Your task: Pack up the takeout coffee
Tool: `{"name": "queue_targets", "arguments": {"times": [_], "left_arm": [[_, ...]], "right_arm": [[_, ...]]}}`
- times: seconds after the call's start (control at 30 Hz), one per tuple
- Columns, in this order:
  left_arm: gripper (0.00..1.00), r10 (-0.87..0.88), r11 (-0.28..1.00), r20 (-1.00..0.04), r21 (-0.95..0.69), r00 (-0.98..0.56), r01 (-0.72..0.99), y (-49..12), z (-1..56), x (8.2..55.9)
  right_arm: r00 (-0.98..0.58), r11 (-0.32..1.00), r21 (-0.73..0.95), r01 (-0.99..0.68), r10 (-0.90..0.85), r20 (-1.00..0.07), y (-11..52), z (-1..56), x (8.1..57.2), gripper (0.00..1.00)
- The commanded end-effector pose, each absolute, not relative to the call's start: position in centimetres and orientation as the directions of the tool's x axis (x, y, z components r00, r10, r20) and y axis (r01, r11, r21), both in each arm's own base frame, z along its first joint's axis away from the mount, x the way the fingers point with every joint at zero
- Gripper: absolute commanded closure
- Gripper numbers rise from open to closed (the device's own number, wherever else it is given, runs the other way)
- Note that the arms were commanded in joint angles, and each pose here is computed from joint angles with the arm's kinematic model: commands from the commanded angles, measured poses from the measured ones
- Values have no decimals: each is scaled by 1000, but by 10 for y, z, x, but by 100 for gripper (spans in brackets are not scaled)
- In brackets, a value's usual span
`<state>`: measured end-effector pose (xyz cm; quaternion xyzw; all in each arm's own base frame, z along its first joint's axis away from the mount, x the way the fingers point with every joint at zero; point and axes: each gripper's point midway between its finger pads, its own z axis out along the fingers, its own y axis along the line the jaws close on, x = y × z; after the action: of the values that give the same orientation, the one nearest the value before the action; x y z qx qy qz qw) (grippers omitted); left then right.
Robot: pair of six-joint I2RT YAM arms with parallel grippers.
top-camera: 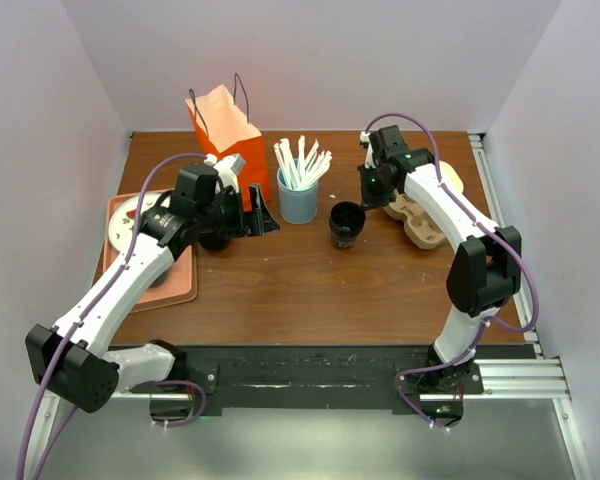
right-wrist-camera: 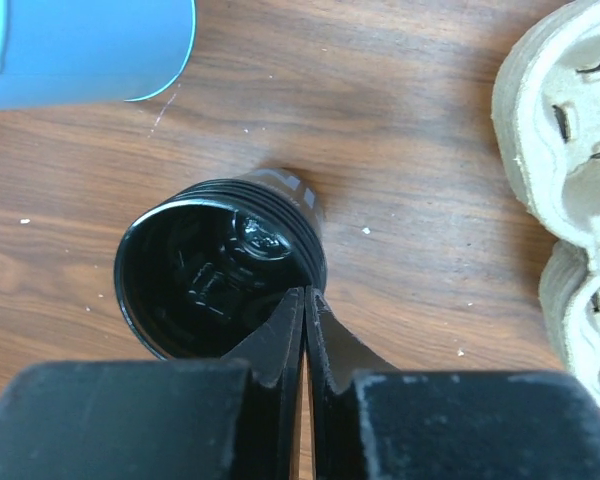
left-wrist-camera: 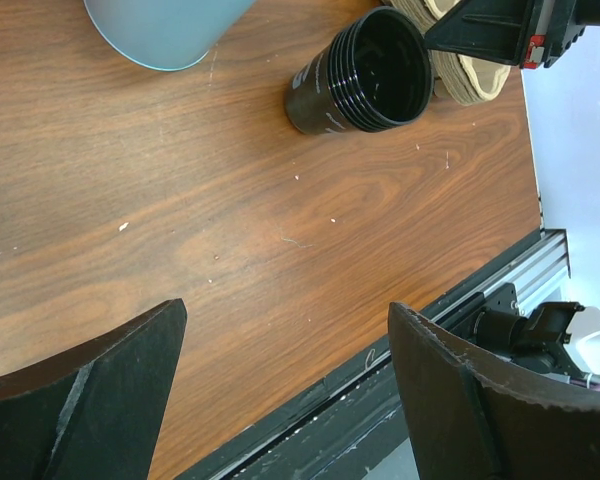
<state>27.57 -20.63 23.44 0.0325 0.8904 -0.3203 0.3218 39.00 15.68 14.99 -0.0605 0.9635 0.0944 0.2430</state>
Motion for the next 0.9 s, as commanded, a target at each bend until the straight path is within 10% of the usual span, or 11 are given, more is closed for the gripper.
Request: {"name": "queue_targets", "arguments": {"times": [0.0,0.3,0.87], "left_arm": [[13,-136,766,-642,-551,-755,331,-212,253,278],[13,-134,761,-642,-555,-755,336,-213,253,277],[13,-129,755,-635,-561,-762,340,-214,249,273]], "right_arm": [[-849,969,171,-179,-64,-524,166,166,401,98],[-809,965,127,-228,-115,-576,166,181,410,78],[-749,906,102,-411,-272,-604,182,167,426,75]]}}
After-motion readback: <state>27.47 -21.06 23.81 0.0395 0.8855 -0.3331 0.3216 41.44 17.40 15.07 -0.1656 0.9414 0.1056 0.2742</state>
